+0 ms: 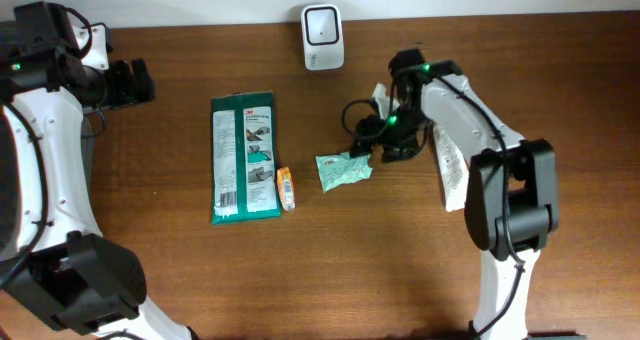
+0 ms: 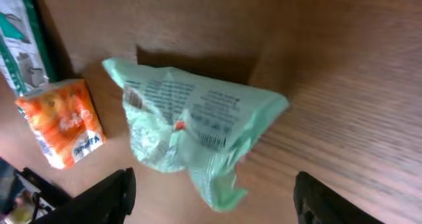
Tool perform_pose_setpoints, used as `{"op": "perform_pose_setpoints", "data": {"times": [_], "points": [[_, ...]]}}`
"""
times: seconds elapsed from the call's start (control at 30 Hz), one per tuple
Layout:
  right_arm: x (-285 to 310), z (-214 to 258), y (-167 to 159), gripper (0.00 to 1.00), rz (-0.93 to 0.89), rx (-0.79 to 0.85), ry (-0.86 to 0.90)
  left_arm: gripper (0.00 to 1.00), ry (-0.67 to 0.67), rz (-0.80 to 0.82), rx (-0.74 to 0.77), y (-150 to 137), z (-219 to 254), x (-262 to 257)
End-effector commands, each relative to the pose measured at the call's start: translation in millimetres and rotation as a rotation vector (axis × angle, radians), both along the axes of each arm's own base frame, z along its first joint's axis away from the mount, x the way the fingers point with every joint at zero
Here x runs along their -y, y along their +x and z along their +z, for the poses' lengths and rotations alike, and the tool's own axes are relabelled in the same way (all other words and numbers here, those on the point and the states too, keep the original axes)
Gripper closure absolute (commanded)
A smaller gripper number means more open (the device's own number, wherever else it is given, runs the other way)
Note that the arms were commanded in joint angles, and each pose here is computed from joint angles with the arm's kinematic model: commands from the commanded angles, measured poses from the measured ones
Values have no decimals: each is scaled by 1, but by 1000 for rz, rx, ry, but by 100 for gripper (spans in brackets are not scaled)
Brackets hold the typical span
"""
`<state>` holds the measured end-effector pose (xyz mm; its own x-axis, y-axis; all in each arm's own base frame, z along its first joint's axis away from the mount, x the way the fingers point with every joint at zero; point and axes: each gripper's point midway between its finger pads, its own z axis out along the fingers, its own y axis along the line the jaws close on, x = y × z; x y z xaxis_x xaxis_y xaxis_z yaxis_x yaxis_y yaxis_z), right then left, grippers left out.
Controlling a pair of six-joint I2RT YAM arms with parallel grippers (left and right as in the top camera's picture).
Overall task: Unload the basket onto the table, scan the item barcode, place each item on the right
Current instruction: 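Lift the mint-green pack and hold it at the scanner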
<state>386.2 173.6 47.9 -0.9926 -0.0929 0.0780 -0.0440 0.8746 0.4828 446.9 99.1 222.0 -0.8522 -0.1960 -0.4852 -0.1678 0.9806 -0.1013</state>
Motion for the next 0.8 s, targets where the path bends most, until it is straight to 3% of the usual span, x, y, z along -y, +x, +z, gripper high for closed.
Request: {"op": "perform_pose_setpoints", "data": {"times": [0.0,0.13,0.23,0.3,0.37,0.4,0.53,0.63,0.77], "points": [[-13,-11,-2,26,-53,-30,68,1,14,-11,12,0,5,-1],[-15,-36,-4,35,-108,-29,87,1,14,-12,12,0,5,-1],[-19,-44,-5,47,-105,-14,122,1,14,-11,12,0,5,-1],[-19,-47,-6,65,-105,-8,124,1,14,-12,12,0,5,-1],[-24,-43,-7,89,-77,-2,163,1,14,-11,12,0,5,-1],[-27,-40,-8,94,-53,7,189,1,14,-11,12,0,5,-1],[-33,-15,-3,96,-10,65,274,1,14,-11,12,0,5,-1],[-34,39,5,96,26,186,376,1,14,-12,12,0,5,-1],[-19,149,3,96,18,439,415,1,14,-11,12,0,5,-1]]}}
